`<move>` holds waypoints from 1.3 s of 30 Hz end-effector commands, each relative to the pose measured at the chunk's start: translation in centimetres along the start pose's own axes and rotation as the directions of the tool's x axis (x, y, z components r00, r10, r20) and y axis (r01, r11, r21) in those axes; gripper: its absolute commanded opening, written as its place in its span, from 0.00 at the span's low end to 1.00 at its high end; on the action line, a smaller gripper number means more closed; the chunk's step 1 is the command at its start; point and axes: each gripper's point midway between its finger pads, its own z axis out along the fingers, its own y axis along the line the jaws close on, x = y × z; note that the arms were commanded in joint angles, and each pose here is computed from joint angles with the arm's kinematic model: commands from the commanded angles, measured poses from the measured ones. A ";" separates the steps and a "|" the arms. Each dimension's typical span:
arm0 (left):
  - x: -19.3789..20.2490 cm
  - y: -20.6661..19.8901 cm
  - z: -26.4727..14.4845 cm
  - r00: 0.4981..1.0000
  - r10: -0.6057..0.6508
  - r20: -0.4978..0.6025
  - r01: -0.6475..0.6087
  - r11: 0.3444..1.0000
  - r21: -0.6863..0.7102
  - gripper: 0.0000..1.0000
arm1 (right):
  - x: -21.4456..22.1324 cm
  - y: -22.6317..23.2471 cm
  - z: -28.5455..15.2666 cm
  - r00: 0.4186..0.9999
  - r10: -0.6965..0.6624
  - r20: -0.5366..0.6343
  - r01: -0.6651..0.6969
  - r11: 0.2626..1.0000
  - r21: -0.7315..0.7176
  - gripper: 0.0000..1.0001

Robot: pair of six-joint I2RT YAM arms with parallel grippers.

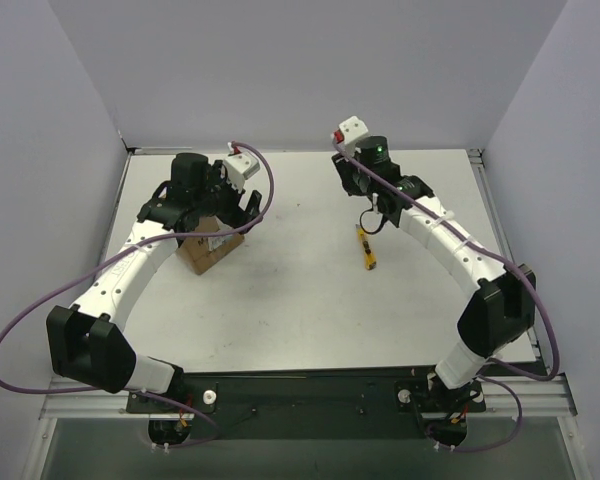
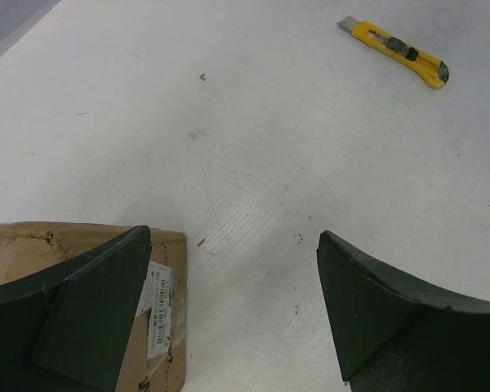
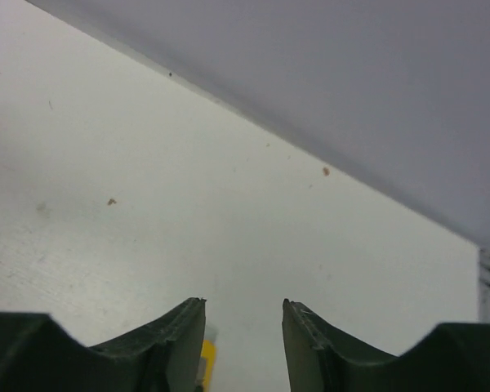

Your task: Unpack the express box

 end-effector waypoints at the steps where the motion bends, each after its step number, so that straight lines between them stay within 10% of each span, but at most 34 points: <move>1: -2.1 0.3 -0.3 0.998 0.005 0.066 -0.004 1.000 -0.008 0.93 | 12.3 3.7 0.3 0.898 0.229 -0.376 -0.281 0.956 -0.090 0.46; 12: -0.8 0.2 -0.6 1.000 0.007 0.030 -0.007 1.000 -0.013 0.92 | 20.6 7.4 0.0 0.808 0.194 -0.556 -0.332 0.930 -0.158 0.44; 39: 0.7 -0.2 -1.3 1.000 -0.019 0.001 0.019 0.999 -0.029 0.92 | 22.0 6.5 1.3 0.807 0.128 -0.577 -0.249 0.959 -0.136 0.40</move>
